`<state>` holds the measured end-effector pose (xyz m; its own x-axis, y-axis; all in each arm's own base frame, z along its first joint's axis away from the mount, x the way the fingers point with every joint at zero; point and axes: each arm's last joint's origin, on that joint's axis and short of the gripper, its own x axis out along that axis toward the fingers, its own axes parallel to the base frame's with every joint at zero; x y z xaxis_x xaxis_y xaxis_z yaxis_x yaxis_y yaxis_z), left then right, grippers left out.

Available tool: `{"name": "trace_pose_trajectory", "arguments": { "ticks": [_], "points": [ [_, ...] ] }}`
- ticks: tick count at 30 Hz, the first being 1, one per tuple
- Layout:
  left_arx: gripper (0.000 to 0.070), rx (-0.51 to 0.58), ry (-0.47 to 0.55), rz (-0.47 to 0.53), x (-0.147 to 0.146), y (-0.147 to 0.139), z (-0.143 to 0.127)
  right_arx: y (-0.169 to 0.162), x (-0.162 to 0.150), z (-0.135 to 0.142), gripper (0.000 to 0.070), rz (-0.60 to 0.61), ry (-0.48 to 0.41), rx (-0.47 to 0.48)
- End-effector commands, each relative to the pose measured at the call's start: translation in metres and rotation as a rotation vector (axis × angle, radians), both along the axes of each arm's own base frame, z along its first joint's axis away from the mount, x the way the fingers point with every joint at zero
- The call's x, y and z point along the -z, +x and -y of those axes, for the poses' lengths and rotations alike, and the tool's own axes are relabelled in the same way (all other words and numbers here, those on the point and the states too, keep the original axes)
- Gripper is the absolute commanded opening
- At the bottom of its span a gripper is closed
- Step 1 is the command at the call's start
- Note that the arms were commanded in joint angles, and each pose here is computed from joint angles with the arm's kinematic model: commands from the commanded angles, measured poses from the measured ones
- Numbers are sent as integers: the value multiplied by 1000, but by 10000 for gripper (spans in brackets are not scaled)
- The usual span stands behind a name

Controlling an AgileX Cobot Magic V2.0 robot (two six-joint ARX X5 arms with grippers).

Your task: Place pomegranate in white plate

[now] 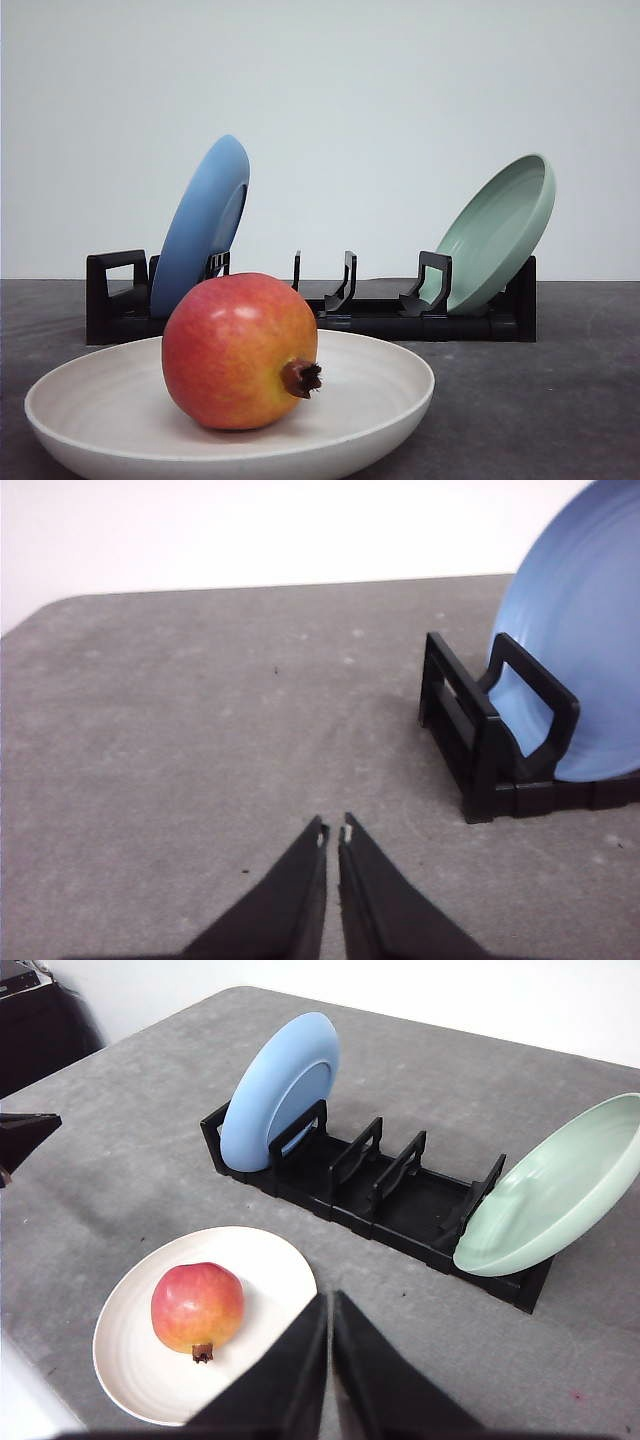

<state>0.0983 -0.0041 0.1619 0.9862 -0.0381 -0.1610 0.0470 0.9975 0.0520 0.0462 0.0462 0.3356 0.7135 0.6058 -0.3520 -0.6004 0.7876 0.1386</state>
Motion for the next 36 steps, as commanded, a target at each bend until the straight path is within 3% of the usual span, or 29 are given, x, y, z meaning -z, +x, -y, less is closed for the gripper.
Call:
{"name": "trace_pose_trajectory", "arguments": {
  "ticks": [1, 36],
  "points": [
    [0, 8, 8, 14, 2, 0, 0, -1, -4, 0, 0, 12, 13, -9],
    [0, -13, 6, -16, 13, -3, -2, -1, -4, 0, 0, 12, 13, -9]
  ]
}}
